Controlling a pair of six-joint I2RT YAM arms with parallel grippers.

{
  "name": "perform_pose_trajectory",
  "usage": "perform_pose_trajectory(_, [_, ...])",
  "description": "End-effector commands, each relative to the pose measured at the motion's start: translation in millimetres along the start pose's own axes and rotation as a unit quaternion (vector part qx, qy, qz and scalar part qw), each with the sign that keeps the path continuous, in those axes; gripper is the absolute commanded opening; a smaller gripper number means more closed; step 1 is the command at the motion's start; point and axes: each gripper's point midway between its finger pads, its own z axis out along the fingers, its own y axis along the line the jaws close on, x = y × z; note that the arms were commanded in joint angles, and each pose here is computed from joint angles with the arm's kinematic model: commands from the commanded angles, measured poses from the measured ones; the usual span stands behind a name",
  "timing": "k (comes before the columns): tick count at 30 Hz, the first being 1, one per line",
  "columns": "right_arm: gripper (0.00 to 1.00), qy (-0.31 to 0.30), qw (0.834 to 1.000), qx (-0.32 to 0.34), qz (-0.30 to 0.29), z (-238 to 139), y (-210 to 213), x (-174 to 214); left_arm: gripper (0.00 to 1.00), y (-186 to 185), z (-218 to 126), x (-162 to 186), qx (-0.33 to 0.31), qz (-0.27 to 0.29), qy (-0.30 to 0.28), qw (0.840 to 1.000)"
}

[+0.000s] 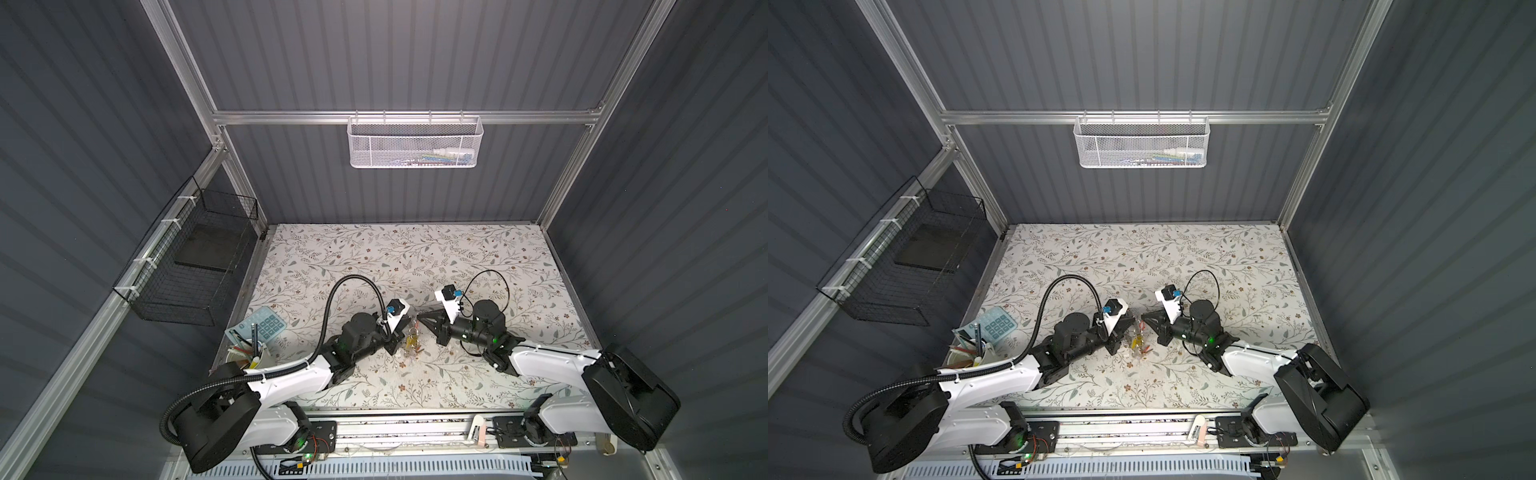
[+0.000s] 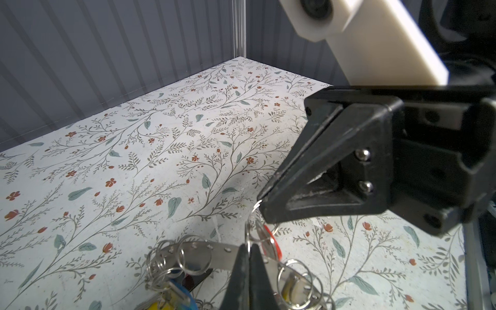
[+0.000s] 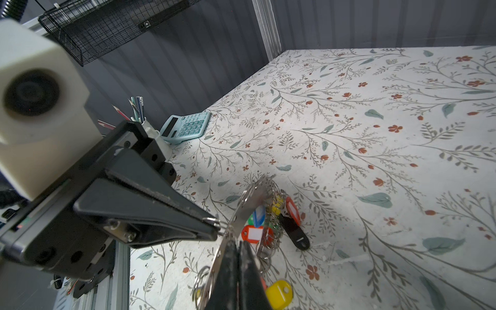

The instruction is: Put the keys on the keyring

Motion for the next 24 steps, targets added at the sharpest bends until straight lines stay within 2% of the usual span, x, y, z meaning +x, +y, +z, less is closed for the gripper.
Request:
perform_pose_trajectory(1, [0.0, 0.004, 1.0, 0.007, 0.012, 3, -6, -2, 0.0, -3, -9, -35, 0.008, 0.001, -0.068, 0.998])
perform_pose_trajectory(10, [0.0, 0.012, 0.999, -0.034, 0.033, 2, 8, -8, 0.0, -2, -17, -53, 0.003, -0.001, -0.109, 0.994])
perform_pose_trajectory(24, [0.0, 0.031, 0.995, -0.073, 0.065, -19, 32, -43, 0.0, 9, -26, -95, -0.025, -0.02, -0.177, 0.984])
